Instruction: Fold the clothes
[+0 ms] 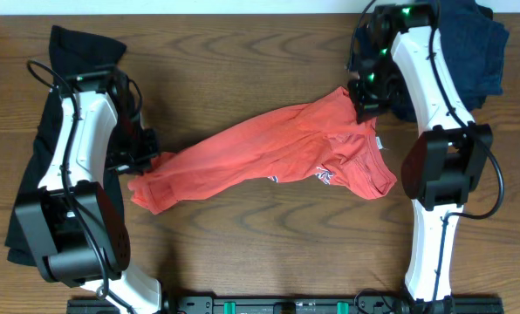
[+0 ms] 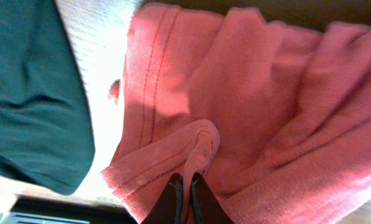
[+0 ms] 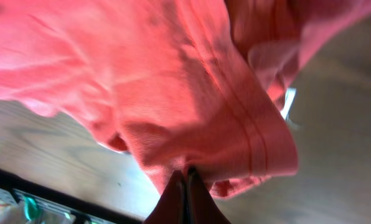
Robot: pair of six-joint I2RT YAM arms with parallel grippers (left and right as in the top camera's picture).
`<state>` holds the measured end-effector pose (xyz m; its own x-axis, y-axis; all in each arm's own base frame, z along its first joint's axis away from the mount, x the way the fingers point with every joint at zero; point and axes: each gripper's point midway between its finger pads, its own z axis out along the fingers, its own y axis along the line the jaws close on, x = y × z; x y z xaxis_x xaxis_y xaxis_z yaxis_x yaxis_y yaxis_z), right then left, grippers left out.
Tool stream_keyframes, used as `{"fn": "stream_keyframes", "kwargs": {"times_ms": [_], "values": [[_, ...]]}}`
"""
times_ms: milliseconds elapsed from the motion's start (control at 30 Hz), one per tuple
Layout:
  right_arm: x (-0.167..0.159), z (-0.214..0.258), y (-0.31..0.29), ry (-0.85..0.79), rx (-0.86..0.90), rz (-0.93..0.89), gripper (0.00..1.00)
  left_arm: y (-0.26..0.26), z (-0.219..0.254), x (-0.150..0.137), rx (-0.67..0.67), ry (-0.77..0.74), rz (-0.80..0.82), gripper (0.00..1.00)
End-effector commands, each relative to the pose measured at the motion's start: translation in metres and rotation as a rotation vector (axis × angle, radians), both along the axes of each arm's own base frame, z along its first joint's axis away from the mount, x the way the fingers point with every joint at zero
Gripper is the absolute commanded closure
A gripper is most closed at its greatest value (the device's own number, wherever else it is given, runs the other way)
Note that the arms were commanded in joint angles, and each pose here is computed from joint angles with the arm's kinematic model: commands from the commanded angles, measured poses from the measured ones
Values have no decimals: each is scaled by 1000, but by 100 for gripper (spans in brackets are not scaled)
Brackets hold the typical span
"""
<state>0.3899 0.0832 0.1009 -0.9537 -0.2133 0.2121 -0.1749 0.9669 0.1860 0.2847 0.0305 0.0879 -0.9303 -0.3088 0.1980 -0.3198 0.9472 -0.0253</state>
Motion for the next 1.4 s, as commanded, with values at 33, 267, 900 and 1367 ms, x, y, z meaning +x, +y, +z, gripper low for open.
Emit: {"fn": "stream_keyframes", "kwargs": {"times_ms": [33,267,900,1367], "values": [[-23,3,-26,39,-132,-33,98,2,-17,-17,14,46,-8,94],[-47,-17,-59,104,-273,-117,99,2,-37,-19,16,34,-8,94],[-8,-6,-38,-138,-112,-103,73,7,-22,23,40,-143,55,14],[26,48,10,-418,121,34,42,-20,-54,-7,-109,-102,-5,14]]}}
